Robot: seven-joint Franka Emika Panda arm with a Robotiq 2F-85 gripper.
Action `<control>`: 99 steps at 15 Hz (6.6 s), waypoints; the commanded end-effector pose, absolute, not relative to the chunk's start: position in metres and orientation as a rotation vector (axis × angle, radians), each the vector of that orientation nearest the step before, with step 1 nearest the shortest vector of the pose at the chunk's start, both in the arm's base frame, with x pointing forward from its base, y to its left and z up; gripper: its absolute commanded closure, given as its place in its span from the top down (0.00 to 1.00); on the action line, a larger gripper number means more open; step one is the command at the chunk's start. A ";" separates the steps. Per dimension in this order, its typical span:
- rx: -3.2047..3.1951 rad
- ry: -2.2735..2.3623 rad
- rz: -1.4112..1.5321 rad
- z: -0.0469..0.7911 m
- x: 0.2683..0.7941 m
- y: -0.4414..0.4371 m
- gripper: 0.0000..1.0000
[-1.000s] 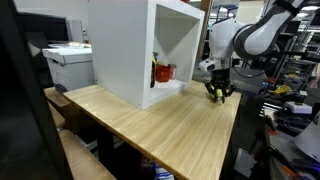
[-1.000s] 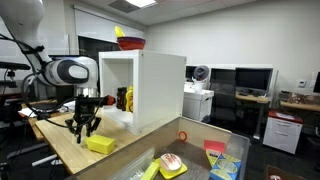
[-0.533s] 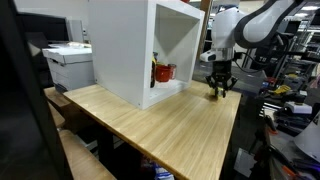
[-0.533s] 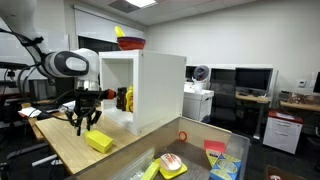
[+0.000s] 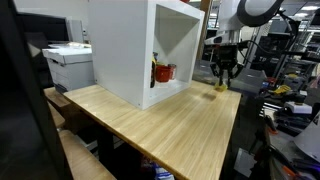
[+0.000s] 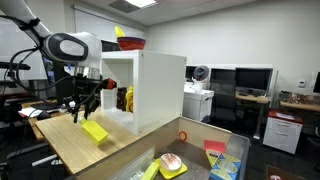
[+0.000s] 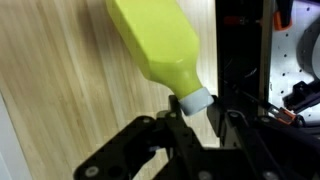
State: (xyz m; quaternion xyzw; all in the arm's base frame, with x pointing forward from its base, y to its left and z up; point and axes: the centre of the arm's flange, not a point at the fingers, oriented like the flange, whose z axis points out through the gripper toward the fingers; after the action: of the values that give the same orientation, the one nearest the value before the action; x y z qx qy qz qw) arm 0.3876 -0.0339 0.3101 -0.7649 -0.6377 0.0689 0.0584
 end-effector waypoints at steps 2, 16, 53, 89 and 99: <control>-2.221 -1.908 0.128 0.346 0.382 -0.042 0.10; -1.805 -1.776 -0.062 0.337 0.405 -0.073 0.10; -2.043 -1.724 -0.209 0.312 0.408 -0.122 1.00; -3.065 0.441 0.215 0.358 0.375 -0.071 1.00; -3.184 0.275 -0.027 0.318 0.321 -0.048 1.00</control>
State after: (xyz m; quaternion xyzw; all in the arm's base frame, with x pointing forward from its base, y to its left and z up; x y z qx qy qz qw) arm 0.3494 -0.0562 0.3301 -0.9934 0.1081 0.0370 -0.0004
